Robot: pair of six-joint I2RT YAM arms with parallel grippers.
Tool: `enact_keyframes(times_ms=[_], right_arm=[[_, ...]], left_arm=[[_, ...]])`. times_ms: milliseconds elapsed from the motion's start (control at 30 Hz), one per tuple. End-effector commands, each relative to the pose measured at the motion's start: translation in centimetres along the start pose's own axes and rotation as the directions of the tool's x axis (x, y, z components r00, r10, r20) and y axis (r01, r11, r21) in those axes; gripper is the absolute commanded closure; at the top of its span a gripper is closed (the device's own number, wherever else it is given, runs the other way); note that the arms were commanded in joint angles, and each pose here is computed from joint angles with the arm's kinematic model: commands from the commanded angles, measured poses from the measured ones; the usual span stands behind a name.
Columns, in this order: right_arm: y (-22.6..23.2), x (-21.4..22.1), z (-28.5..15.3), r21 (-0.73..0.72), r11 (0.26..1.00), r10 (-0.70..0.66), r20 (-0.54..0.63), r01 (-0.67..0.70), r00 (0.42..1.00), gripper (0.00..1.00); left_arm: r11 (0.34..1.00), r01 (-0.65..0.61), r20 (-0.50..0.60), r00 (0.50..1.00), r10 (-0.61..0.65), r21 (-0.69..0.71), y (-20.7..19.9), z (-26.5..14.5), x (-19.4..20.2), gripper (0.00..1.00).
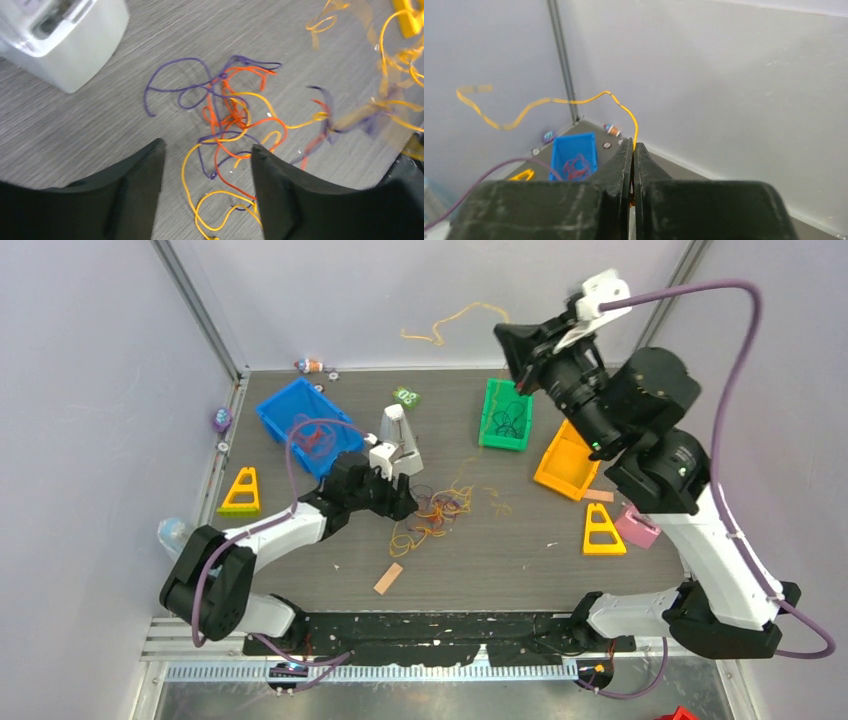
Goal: Untangle the cables
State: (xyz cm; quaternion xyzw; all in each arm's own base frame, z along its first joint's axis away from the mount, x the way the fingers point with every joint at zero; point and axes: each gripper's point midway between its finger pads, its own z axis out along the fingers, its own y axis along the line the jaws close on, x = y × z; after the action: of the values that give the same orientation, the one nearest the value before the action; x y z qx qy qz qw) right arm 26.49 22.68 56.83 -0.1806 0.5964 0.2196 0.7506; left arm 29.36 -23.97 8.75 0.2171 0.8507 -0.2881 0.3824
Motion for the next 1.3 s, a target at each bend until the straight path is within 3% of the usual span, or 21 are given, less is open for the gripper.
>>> enact_keyframes(times_ms=[0,133,233,600,700,767,800,900,1067,1167,1267], right_arm=[[-2.8,-3.9,-1.3,0.112,0.994,-0.015,0.052,0.009,0.999,0.95],[-2.5,-4.8,-1.3,0.09,0.996,-0.008,0.065,0.002,0.998,0.95],[-2.6,-5.0,-1.2,0.095,0.995,-0.006,0.068,-0.001,0.998,0.95],[-2.9,-6.6,-2.0,0.101,0.995,0.016,0.106,-0.027,0.994,0.95],[-3.1,-6.9,-2.3,0.104,0.994,0.021,0.114,-0.033,0.993,0.95],[-3.7,-7.1,-3.0,0.132,0.991,0.022,0.115,-0.038,0.993,0.95],[-4.1,-7.1,-3.2,0.15,0.988,0.023,0.113,-0.04,0.993,0.95],[-7.3,-6.9,-5.5,0.308,0.95,0.02,0.101,-0.051,0.995,0.95],[-14.6,-3.3,-12.1,0.685,0.728,-0.029,-0.026,0.039,0.999,0.95],[-17.0,1.2,-16.2,0.789,0.605,-0.027,-0.113,0.107,0.993,0.95],[-18.9,4.4,-20.1,0.864,0.49,-0.006,-0.13,0.116,0.991,0.95]], left_arm=[[0.977,-0.065,0.166,0.986,0.031,0.205,-4.3,-1.6,-3.0,0.29],[0.922,-0.155,0.3,0.953,0.044,0.356,-7.6,-3.7,-4.2,0.2],[0.902,-0.204,0.33,0.941,0.073,0.382,-8.6,-4.0,-4.2,0.16],[0.862,-0.188,0.164,0.979,0.124,0.471,-12.1,1.9,-2.7,0.04],[0.856,-0.153,0.114,0.987,0.11,0.494,-12.9,3.7,-2.4,0.06],[0.855,-0.119,0.054,0.993,0.106,0.504,-13.2,4.8,-1.9,0.16],[0.854,-0.102,0.021,0.994,0.106,0.511,-13.2,5.1,-1.5,0.27],[0.87,-0.079,-0.016,0.995,0.099,0.487,-12.7,5.6,-1.2,0.97],[0.938,0.035,0.054,0.997,-0.057,0.345,-6.7,3.6,-3.0,1.0],[0.969,0.103,0.127,0.983,-0.134,0.227,-1.9,1.1,-3.6,1.0],[0.993,0.111,0.191,0.975,-0.117,0.044,1.4,-1.1,-3.8,1.0]])
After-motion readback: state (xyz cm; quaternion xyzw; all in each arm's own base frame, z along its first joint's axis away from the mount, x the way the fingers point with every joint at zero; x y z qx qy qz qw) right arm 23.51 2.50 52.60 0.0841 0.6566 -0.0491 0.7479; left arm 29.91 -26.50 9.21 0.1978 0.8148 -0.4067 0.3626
